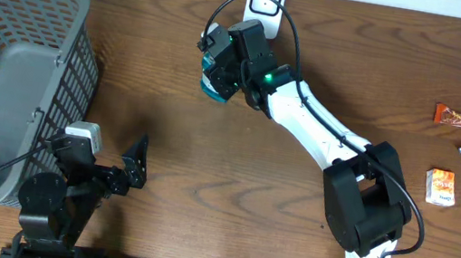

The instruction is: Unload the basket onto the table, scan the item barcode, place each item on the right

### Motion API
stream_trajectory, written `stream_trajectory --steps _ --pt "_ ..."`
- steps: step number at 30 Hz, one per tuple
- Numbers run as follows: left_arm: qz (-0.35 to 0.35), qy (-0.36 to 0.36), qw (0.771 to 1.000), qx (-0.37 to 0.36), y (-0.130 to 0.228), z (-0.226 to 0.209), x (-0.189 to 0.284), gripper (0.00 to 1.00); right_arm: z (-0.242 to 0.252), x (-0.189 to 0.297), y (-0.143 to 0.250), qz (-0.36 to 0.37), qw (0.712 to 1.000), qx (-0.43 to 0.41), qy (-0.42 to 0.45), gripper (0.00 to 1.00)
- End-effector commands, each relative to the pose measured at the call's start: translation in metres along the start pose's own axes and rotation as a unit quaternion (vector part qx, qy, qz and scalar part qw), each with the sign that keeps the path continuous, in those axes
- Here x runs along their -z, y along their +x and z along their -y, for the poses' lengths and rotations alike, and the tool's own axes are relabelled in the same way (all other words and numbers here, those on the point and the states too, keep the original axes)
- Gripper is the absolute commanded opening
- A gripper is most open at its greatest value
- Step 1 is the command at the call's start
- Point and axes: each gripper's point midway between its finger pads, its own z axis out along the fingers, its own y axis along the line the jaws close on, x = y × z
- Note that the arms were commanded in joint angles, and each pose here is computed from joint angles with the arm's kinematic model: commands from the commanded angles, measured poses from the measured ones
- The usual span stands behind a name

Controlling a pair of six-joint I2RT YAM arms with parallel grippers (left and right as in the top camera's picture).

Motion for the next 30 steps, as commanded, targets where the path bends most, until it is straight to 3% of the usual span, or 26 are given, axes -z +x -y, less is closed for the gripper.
stream_trajectory --steps 1,2,9,16,24,30 --pt "0.0 0.006 1.0 0.001 0.0 0.002 0.0 0.99 0.001 -0.003 -0.001 0.005 1.0 -0.002 0.001 0.52" --pt "0.0 0.006 1.0 0.001 0.0 0.002 0.0 0.99 0.001 -0.003 -0.002 0.007 1.0 -0.001 0.001 0.6" --pt "0.0 0.006 1.0 0.001 0.0 0.002 0.0 0.99 0.002 -0.003 -0.009 0.02 1.0 0.002 0.005 0.75" --pt "0.0 0.006 1.0 0.001 0.0 0.002 0.0 0.99 0.003 0.011 -0.02 0.033 0.999 0.003 0.008 0.99" --pt "0.0 0.006 1.0 0.001 0.0 0.002 0.0 0.99 -0.003 0.109 -0.077 0.096 0.995 0.016 0.022 0.99" --pt "0.0 0.006 1.0 0.001 0.0 0.002 0.0 0.99 -0.026 0.208 -0.063 0.06 0.998 0.01 0.014 0.99"
